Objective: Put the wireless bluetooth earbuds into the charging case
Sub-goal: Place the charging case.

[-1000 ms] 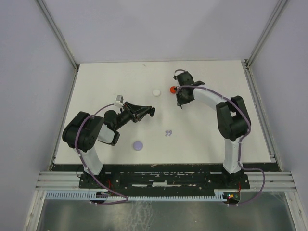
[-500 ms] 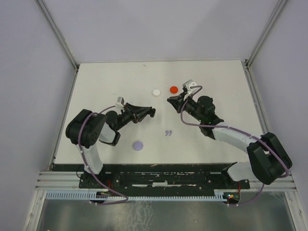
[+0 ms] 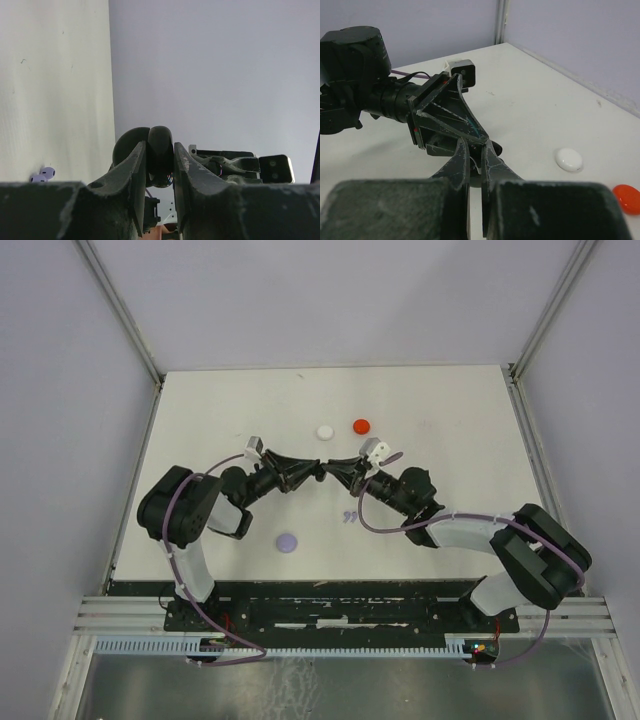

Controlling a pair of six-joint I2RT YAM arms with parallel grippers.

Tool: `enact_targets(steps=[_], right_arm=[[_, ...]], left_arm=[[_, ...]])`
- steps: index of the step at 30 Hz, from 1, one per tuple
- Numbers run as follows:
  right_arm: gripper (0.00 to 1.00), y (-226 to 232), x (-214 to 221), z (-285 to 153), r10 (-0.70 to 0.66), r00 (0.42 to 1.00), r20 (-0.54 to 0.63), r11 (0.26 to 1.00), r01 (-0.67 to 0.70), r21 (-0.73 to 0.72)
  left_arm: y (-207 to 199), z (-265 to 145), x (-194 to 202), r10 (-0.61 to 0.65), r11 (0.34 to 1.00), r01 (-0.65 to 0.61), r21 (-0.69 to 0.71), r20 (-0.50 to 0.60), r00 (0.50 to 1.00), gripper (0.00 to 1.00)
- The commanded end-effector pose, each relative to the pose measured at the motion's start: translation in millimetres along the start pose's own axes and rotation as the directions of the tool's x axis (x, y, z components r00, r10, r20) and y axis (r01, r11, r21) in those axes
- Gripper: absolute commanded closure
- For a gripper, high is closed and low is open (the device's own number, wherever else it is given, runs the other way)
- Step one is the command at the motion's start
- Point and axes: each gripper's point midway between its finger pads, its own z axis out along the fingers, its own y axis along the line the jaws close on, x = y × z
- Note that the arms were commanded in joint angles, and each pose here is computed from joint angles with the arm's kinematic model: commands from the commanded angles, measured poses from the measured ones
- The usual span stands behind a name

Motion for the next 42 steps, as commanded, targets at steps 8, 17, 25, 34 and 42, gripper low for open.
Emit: enact_targets(steps=[8, 17, 25, 34, 42], right_arm=[[0.99, 4, -11, 11, -0.060, 0.998, 0.005, 0.998, 0.060, 0.010], [0.99, 1, -3, 10, -0.072, 0.997, -0.031, 0.997, 0.073, 0.023], [0.99, 0, -2, 10, -0.073, 0.997, -0.034, 0.997, 0.073, 0.026], [0.99, 0, 1, 9, -0.076, 0.996, -0.047, 0.997, 0.077, 0.027], [0.99, 1, 7, 9, -0.071, 0.996, -0.059, 0.997, 0.073, 0.023]], left_arm=[[-17, 9, 13, 0.072, 0.997, -0.069, 0.043, -0.068, 0.995, 0.97], [-20, 13, 14, 0.145, 0.989, -0.146, -0.008, -0.072, 0.987, 0.97], [-22, 16, 20, 0.166, 0.986, -0.168, -0.012, -0.091, 0.982, 0.97], [-27, 18, 24, 0.173, 0.985, -0.174, -0.003, -0.099, 0.980, 0.97], [-32, 19, 24, 0.180, 0.984, -0.180, 0.006, -0.098, 0.979, 0.97]])
